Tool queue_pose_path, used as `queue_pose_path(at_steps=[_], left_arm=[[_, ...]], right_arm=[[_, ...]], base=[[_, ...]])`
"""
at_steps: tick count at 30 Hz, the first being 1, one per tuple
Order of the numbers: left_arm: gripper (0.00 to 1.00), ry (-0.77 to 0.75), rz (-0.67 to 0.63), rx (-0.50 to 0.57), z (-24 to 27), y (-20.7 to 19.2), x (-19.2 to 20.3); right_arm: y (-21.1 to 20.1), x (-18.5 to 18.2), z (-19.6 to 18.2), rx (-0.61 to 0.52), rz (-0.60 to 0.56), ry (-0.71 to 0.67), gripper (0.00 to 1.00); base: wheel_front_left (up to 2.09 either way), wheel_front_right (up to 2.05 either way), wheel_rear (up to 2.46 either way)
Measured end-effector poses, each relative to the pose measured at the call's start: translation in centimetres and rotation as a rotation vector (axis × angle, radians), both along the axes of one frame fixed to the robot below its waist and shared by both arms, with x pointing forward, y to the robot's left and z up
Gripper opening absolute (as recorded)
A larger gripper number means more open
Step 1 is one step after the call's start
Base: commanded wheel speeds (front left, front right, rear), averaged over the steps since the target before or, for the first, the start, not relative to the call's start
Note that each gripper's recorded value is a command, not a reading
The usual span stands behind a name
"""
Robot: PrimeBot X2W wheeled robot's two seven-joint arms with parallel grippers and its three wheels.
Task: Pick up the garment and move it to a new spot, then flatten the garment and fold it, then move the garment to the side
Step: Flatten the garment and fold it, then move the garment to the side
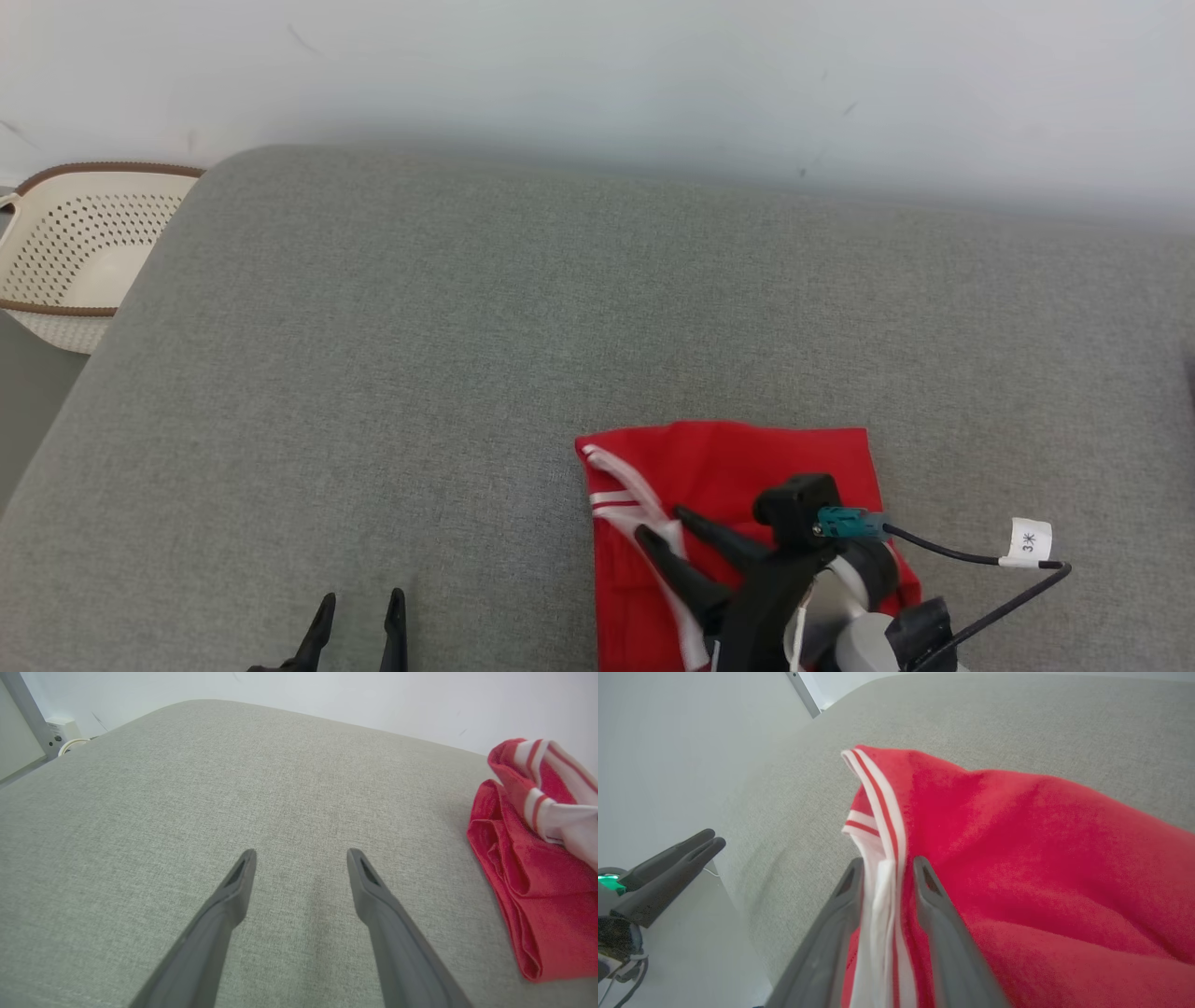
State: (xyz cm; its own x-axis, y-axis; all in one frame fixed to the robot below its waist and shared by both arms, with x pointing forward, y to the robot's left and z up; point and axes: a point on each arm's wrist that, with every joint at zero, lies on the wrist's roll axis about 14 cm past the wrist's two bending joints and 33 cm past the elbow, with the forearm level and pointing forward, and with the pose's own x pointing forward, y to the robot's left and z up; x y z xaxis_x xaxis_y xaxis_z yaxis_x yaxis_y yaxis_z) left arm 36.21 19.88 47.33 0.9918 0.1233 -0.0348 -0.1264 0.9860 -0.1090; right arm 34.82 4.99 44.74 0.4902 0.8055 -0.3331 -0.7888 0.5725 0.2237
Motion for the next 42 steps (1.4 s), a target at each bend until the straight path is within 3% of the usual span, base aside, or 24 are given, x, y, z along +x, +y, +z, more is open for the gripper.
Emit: queue_pose_path(at_steps=[6,12,18,27,31,38,42], left_arm=[[1.00,-0.002,0.011,0.001,0.1,0.3,0.0],[1.00,-0.013,-0.013,0.001,0.4,-0.6,0.6],[1.00,-0.020,-0.040,-0.002,0.6,-1.5,1.1],[1.00,-0.022,-0.040,-0.002,0.6,-1.5,1.2],[1.00,-0.021,-0.049,-0.003,0.6,-1.8,1.3],[1.00,-0.011,-0.082,-0.006,0.2,-2.8,1.5],[1.00,-0.005,-0.087,-0.005,0.0,-2.9,1.6]], right_arm=[[2.4,0.5,5.1,0.225,-0.021,-0.035,1.00],[0.0,3.5,9.5,0.351,-0.124,-0.157,1.00],[-5.8,6.7,8.5,0.284,-0.283,-0.224,1.00],[-8.2,4.2,5.5,0.224,-0.296,-0.185,1.00],[-10.3,3.5,4.2,0.206,-0.363,-0.159,1.00],[-13.4,4.5,2.1,0.175,-0.481,-0.111,1.00],[-13.6,5.9,1.4,0.151,-0.493,-0.103,1.00]], base=[[0.00,0.00,0.00],[0.00,0.00,0.00],[0.00,0.00,0.00],[0.00,0.00,0.00],[0.00,0.00,0.00],[0.00,0.00,0.00],[0.00,0.00,0.00]])
